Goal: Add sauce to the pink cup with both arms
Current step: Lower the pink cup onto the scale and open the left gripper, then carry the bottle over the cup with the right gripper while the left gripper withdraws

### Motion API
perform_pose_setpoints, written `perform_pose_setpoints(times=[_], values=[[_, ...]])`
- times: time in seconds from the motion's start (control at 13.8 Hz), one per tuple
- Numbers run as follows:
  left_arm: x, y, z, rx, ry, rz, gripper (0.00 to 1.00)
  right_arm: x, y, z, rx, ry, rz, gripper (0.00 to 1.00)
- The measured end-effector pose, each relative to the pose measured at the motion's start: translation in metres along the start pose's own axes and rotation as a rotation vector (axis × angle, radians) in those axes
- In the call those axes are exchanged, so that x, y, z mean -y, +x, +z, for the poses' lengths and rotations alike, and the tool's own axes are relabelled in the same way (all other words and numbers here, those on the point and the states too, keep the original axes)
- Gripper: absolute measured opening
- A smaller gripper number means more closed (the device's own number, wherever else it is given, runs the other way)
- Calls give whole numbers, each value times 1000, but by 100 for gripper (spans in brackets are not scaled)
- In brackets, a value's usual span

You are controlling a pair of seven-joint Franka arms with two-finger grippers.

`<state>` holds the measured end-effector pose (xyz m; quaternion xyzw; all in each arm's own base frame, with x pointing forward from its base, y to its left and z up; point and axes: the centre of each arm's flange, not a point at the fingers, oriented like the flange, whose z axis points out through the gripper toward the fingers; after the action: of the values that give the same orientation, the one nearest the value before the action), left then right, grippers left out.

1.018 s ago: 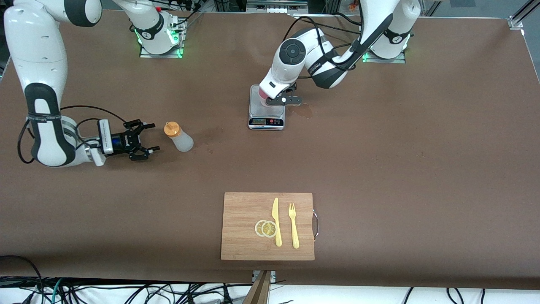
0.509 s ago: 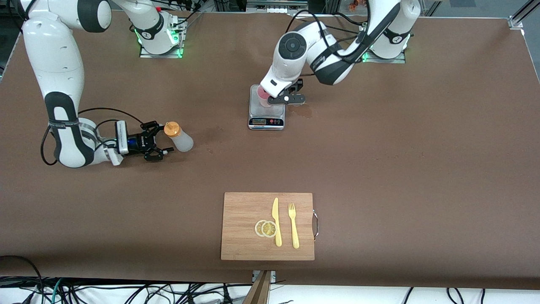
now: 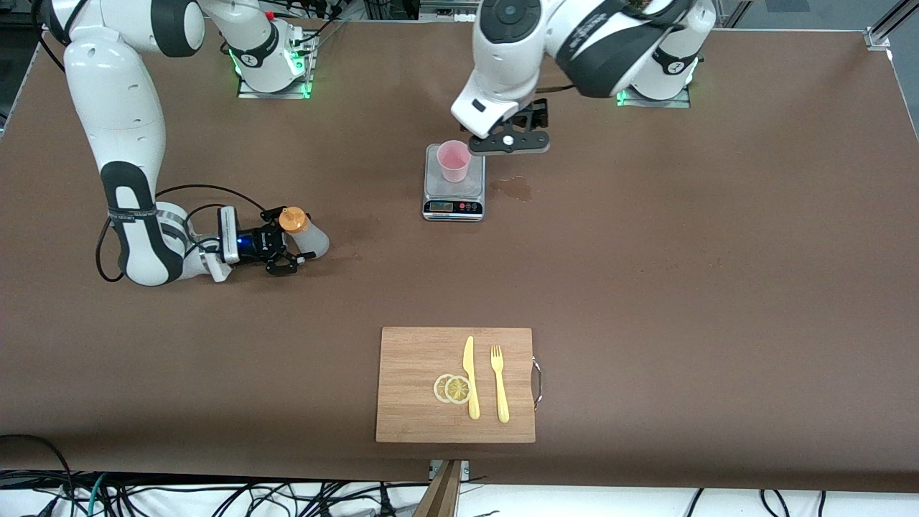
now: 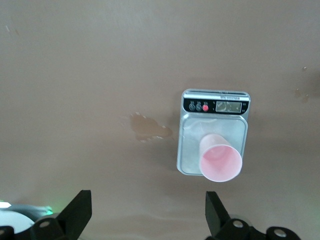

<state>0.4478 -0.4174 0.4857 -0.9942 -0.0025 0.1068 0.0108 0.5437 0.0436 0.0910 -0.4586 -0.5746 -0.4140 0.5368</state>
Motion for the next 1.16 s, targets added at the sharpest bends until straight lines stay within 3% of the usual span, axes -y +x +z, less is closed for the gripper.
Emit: perform_pose_setpoints(times=[0.22, 0.29, 0.58, 0.73, 0.95, 1.16], values=[[75, 47, -30, -10, -16, 107, 100, 4, -3, 7, -8, -1, 6, 99], [95, 56, -34, 0, -11, 146, 100, 5, -4, 8, -10, -1, 7, 94], [153, 72, -51, 12, -3, 253, 100, 6, -4, 10, -13, 2, 6, 48], [172, 74, -66, 2, -4, 270, 100, 4, -3, 11, -17, 1, 3, 34], [211, 85, -86, -11, -18, 299, 100, -6, 14, 9, -17, -3, -17, 34], [230, 98, -84, -23, -7, 256, 100, -24, 57, 1, 6, -6, -42, 33]])
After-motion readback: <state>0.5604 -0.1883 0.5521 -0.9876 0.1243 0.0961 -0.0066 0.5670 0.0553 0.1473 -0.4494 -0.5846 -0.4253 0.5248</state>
